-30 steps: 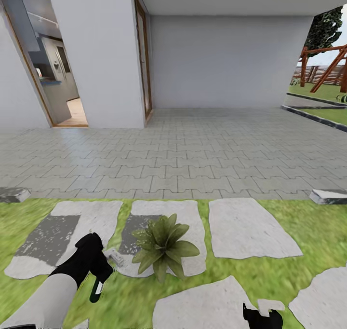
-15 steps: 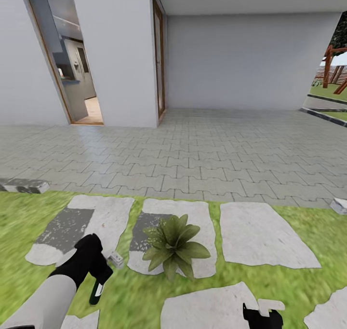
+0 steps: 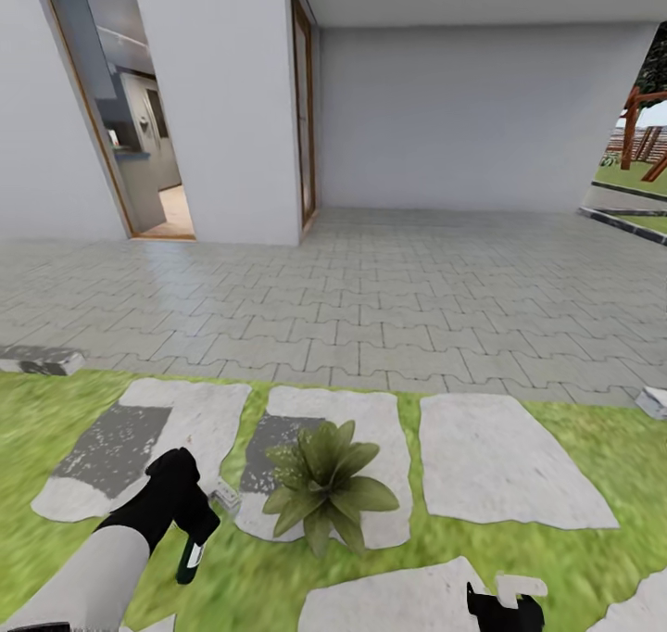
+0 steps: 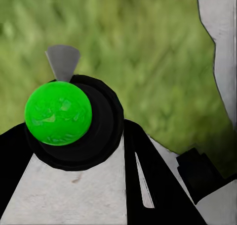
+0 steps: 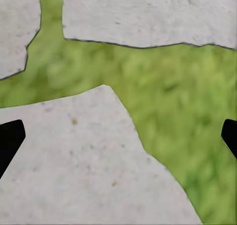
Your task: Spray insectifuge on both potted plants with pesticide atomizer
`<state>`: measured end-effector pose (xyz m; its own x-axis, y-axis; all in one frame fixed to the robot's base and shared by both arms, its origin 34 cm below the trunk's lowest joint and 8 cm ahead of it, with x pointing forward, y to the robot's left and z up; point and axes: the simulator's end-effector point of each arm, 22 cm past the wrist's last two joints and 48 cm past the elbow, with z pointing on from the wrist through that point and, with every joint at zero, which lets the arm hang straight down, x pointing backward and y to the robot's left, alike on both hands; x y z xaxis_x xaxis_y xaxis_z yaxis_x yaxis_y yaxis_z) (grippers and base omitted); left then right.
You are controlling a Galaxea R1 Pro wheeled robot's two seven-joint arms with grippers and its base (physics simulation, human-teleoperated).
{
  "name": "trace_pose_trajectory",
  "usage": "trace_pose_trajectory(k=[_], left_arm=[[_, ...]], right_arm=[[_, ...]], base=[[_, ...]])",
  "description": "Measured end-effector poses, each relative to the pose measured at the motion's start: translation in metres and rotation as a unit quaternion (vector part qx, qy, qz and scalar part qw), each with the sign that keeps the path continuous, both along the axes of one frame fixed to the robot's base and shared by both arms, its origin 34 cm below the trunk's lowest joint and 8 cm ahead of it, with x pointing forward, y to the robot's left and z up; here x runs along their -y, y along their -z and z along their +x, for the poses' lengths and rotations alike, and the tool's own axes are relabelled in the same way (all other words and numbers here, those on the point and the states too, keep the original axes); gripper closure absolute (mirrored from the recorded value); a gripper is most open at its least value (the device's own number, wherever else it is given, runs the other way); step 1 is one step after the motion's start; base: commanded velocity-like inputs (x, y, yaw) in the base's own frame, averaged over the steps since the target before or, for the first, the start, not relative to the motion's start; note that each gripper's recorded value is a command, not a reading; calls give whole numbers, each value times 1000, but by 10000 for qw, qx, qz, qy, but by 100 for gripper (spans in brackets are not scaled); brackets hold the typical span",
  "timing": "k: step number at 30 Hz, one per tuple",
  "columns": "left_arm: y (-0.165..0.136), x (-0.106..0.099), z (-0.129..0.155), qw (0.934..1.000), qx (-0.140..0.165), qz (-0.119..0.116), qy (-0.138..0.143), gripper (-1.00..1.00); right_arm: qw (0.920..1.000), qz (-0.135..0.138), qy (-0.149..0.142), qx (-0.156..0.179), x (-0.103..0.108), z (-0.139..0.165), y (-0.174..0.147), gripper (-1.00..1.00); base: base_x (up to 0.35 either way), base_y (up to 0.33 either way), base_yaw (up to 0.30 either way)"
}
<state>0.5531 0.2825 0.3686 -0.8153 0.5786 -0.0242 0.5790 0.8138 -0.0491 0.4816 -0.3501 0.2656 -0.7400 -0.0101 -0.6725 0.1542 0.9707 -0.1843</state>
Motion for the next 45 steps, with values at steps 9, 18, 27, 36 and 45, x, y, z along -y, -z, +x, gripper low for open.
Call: trace_pose_trajectory(k=[9,18,27,36,45], left_arm=[[1,12,-13,9975,-292,154,618,100],[3,19,-26,9964,-526,-69,668,100],[-3,25,-17,9954,-398,-250,830,100],[1,29,-24,9950,-459,-246,849,100],[15,3,-48,9949,-661,-180,746,100]], right_arm=[[10000,-1,1,-5,0,0,0,-100],[10000,-2,1,0,0,0,0,-100],[10000,2,-1,-2,0,0,0,-100],[10000,-1,1,-1,0,0,0,-100],[10000,2,0,-7,0,0,0,-100]], base=[[140,-64,0],[4,-1,0],[44,0,0],[172,0,0],[2,0,0]])
